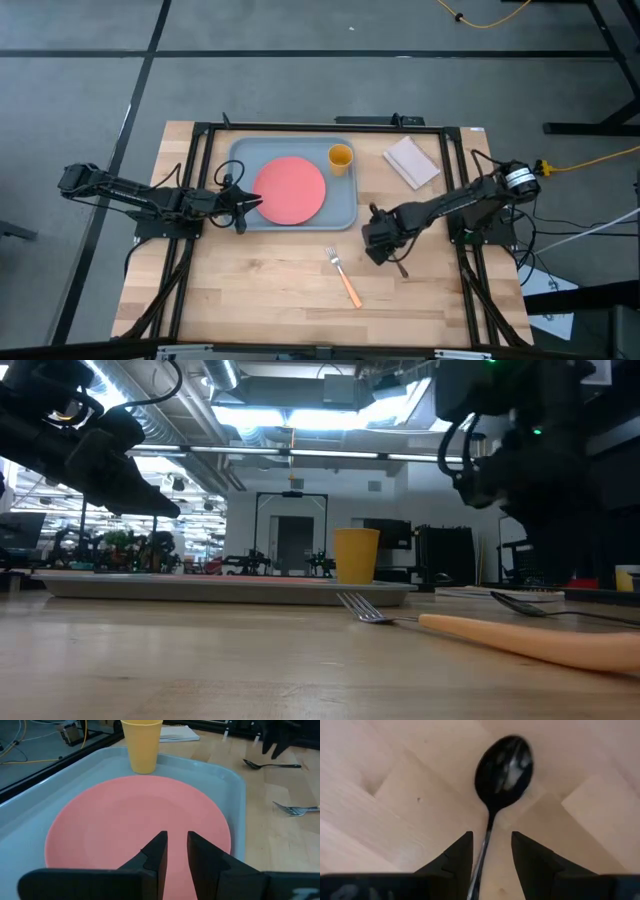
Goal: Pick and place plate/cup/fork/spoon on tray
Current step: Adjust the pink plate on the blue serving tray
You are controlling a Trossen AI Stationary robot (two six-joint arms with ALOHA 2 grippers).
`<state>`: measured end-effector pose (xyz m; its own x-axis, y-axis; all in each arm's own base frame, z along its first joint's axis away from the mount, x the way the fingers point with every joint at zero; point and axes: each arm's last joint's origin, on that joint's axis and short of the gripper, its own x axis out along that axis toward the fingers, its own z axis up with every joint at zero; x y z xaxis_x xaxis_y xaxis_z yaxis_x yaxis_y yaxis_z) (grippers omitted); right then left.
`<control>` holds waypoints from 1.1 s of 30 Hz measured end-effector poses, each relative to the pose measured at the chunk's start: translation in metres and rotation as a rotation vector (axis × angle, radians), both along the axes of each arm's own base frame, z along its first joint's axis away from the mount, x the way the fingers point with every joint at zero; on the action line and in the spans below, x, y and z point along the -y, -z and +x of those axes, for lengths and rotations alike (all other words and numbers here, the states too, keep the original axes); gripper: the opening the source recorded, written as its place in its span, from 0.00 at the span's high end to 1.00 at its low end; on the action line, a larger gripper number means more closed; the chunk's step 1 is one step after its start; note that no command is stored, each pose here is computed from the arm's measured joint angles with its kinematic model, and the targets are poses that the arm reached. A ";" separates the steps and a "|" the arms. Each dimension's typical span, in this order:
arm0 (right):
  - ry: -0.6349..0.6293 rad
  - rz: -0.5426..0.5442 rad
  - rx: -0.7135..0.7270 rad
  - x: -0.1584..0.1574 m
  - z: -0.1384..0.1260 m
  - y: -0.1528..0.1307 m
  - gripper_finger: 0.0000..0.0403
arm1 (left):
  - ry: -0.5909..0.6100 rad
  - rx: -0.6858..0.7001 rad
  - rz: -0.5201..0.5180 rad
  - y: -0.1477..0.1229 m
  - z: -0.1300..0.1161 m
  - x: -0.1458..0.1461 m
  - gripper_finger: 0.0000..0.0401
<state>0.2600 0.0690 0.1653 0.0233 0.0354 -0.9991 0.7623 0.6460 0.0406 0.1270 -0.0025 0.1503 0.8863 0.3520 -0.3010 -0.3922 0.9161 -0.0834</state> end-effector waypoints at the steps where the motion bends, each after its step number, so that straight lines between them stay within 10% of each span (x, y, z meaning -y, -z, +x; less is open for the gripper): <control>1: -0.008 0.000 0.009 -0.002 -0.001 0.003 0.66 | 0.000 0.000 0.000 0.000 0.000 0.000 0.83; 14: -0.022 -0.117 0.102 -0.010 -0.004 0.007 0.66 | 0.000 0.000 0.000 0.000 0.000 0.000 0.83; 21: -0.111 -0.380 0.405 0.005 0.039 -0.028 0.66 | 0.000 0.000 0.000 0.000 0.000 0.000 0.83; 33: -0.235 -0.326 0.537 0.076 0.117 0.002 0.66 | 0.000 0.000 0.000 0.000 0.000 0.000 0.83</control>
